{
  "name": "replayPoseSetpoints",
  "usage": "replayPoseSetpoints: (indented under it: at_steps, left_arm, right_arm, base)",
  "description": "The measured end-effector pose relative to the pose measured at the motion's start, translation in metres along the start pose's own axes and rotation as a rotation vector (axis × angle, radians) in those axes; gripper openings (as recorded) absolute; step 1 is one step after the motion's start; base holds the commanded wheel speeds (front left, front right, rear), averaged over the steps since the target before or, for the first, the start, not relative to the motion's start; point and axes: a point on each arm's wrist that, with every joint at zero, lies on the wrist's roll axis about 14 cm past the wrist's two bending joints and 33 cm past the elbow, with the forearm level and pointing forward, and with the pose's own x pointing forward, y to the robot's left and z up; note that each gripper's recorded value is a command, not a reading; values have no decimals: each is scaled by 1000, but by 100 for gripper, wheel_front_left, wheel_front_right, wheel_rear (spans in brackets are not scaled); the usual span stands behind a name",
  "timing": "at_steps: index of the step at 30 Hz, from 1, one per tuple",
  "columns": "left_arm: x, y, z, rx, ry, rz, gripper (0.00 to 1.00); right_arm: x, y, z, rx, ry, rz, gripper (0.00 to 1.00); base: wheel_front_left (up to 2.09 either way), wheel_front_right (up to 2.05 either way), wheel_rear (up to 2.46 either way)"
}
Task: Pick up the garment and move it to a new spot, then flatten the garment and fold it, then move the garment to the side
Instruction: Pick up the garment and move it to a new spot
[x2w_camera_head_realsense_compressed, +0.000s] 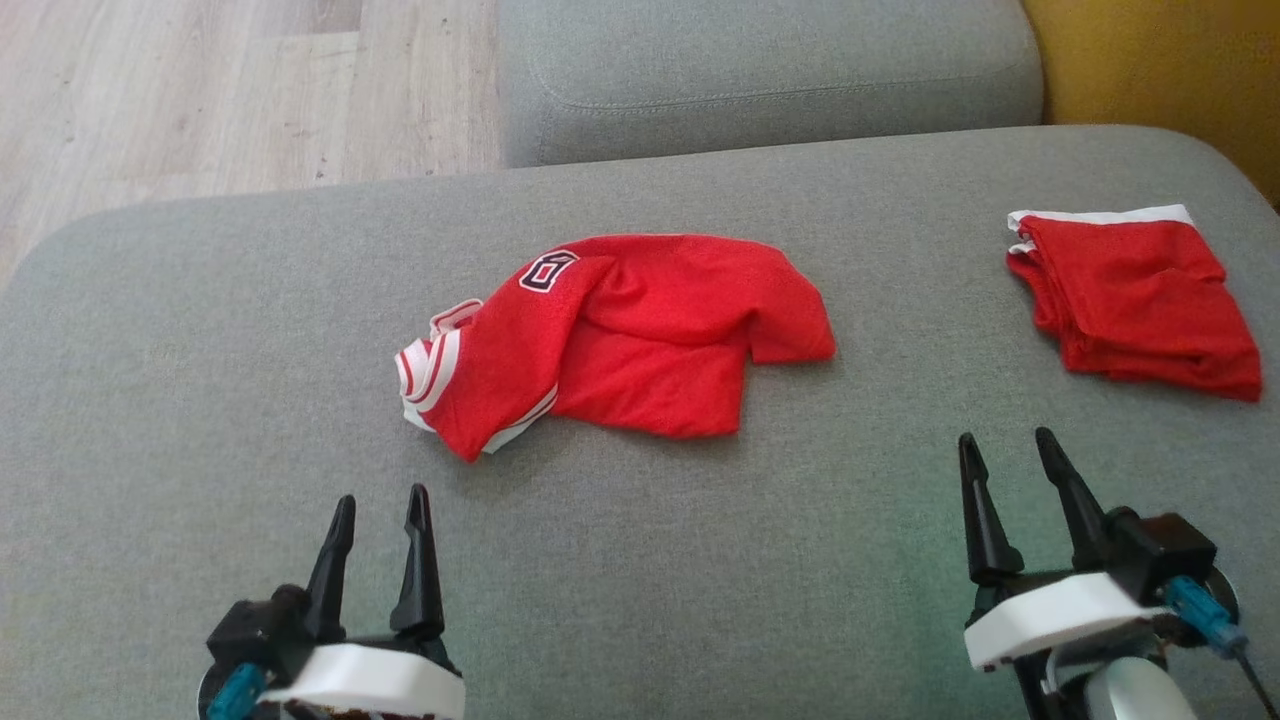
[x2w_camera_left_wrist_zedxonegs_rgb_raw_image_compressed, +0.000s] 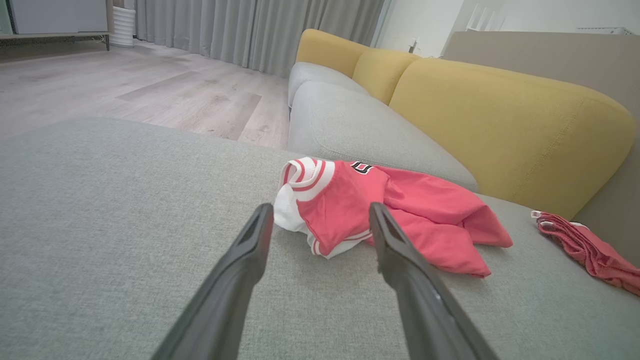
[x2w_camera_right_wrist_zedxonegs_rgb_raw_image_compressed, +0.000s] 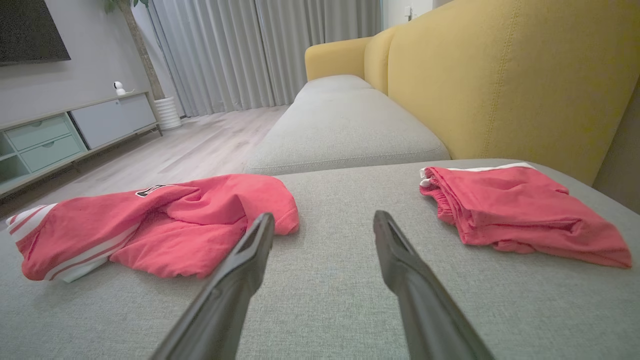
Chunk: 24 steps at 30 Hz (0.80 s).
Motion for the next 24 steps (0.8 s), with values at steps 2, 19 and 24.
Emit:
replayPoseSetpoints:
  at_steps: [2, 19, 24]
  left_arm:
    - [0, 1, -1, 7, 1, 3, 100]
    - [-1, 11, -8, 13, 22, 30, 100]
    - [-1, 11, -10, 13, 27, 33, 100]
  right_arm:
    - [0, 1, -2, 1, 7, 2, 100]
    - [-1, 0, -14, 4, 37, 1, 100]
    - [-1, -1, -14, 4, 40, -3, 100]
  base:
    - [0, 0, 0]
    - [0, 0, 0]
    - [0, 0, 0]
